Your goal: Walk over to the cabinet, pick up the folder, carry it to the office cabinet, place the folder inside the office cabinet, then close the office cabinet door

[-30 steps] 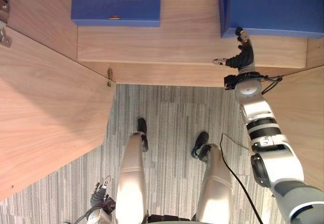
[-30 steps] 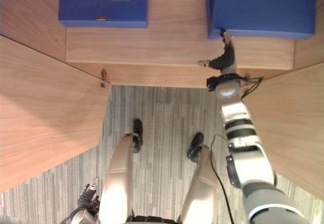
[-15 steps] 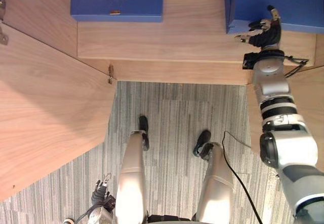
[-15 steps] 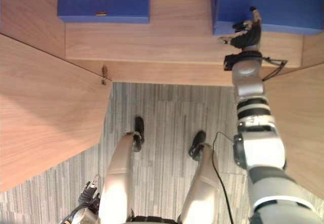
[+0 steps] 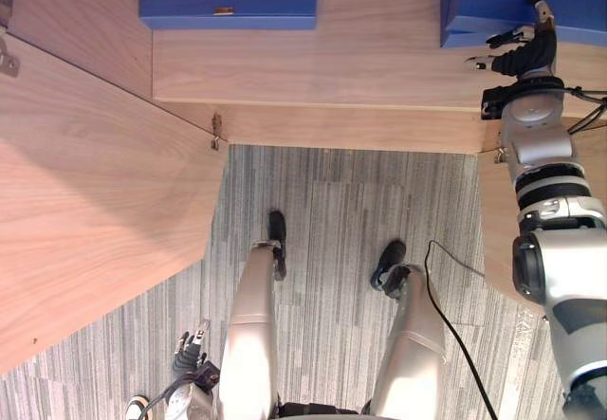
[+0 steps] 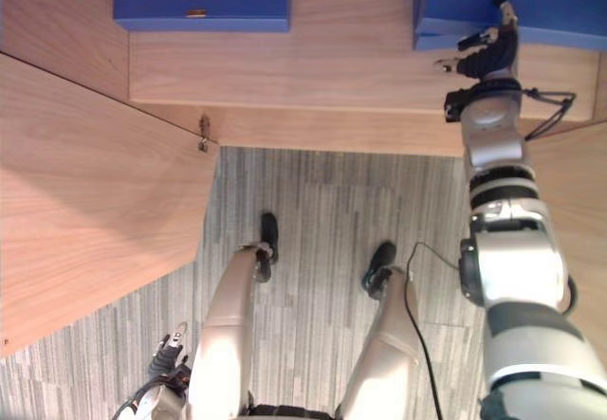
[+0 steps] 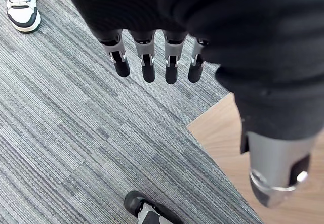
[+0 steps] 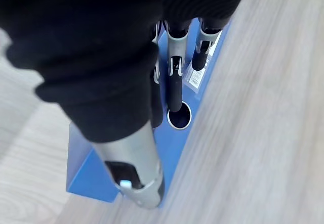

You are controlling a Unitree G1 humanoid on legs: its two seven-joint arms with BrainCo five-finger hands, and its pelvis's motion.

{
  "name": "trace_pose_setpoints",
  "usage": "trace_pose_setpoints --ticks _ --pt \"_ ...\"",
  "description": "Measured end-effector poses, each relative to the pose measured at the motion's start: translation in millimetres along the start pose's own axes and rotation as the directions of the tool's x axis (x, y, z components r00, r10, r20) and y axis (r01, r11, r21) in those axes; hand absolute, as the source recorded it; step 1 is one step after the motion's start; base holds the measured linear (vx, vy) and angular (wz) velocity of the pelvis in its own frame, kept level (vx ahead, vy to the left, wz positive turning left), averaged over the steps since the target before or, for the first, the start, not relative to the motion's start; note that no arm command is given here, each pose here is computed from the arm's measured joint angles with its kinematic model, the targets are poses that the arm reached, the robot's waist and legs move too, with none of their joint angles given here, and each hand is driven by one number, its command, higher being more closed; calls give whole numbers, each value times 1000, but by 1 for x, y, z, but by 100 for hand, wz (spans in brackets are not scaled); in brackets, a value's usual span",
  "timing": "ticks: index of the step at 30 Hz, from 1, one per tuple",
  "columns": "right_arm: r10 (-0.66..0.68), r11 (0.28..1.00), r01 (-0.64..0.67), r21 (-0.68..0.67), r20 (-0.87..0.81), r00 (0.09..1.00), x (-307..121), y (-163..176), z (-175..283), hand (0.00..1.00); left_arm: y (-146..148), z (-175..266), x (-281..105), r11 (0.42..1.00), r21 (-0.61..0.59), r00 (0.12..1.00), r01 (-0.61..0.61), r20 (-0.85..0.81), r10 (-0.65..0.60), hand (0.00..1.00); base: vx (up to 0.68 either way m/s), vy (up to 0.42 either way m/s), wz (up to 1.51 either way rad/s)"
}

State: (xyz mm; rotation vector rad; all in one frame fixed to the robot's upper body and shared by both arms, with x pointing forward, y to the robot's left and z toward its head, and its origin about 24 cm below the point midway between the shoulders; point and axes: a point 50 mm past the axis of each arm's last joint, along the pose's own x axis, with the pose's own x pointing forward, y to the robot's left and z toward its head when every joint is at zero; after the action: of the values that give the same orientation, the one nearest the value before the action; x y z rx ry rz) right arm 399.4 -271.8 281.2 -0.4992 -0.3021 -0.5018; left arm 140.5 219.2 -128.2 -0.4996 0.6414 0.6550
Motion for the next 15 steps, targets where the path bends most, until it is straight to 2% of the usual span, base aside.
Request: trace_pose_setpoints --ticks 8,15 --pt "-17 969 39 -243 93 996 7 -6 26 0 -5 -4 -2 1000 -12 1000 8 -9 -8 0 0 0 0" --pt "0 889 72 -453 157 988 7 -4 33 0 -6 -3 -2 1000 -15 1000 12 -4 -12 0 0 0 0"
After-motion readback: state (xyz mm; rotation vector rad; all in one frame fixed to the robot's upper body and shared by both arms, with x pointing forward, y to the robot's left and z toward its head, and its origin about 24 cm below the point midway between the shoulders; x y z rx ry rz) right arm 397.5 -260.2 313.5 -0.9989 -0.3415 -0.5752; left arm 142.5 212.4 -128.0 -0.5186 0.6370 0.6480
